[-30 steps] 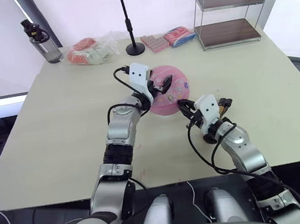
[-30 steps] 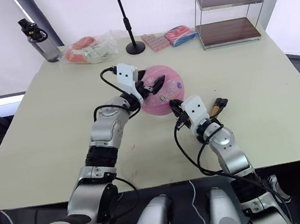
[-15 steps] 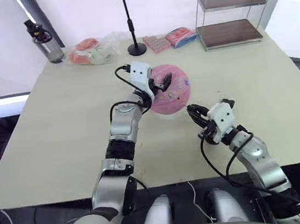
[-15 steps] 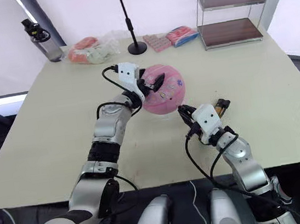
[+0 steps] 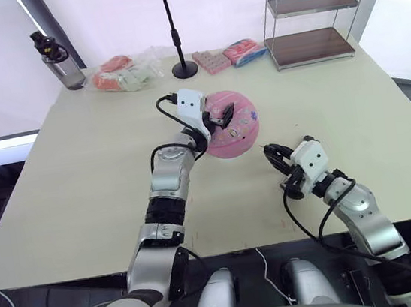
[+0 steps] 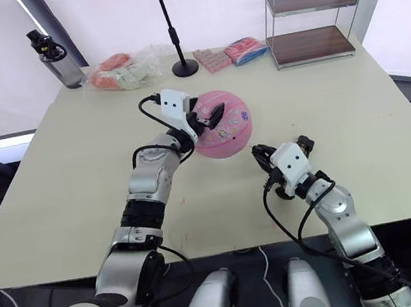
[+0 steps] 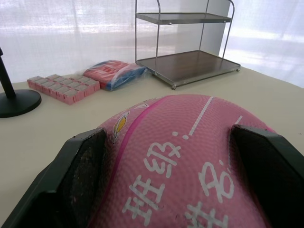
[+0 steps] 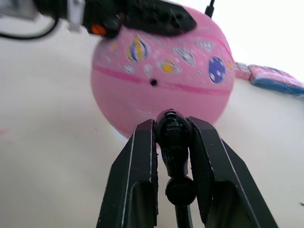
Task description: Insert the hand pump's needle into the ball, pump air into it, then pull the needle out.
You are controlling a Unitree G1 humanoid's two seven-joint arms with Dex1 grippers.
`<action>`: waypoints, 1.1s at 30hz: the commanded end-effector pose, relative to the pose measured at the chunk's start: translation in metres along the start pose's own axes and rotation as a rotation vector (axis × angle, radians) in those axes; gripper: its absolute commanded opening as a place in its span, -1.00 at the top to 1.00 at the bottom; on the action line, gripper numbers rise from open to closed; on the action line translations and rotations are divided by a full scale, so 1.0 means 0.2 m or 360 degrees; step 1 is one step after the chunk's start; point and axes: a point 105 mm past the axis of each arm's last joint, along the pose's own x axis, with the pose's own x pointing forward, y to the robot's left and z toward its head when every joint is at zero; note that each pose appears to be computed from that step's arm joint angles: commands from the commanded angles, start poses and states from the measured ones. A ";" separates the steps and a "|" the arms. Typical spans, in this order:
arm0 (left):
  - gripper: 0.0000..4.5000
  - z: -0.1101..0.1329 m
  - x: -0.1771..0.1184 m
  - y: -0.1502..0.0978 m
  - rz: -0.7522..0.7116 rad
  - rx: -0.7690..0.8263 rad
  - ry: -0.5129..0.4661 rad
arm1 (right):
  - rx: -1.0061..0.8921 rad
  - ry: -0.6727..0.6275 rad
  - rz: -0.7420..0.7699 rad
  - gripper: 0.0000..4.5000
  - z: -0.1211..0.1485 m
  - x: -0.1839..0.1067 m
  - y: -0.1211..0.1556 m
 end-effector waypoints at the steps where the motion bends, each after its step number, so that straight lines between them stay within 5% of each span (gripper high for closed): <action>1: -1.00 0.06 -0.02 -0.05 -0.0130 0.0019 -0.0051 | -0.0136 -0.0054 0.0033 0.82 0.03 -0.01 -0.03; 9: -1.00 0.35 -0.09 -0.08 -0.0304 0.0143 -0.0318 | -0.0481 0.0031 0.0211 0.82 -0.07 -0.03 -0.02; 19: -1.00 0.51 -0.18 -0.11 -0.0506 0.0188 -0.0462 | -0.0906 0.0160 0.0338 0.82 -0.19 -0.07 -0.07; 25: -1.00 0.44 -0.34 -0.13 -0.0781 0.0202 -0.0350 | -0.1086 0.0261 0.0313 0.82 -0.25 -0.11 -0.18; 33: -1.00 0.27 -0.64 -0.16 -0.1144 0.0210 -0.0002 | -0.1160 0.0313 0.0279 0.82 -0.30 -0.12 -0.27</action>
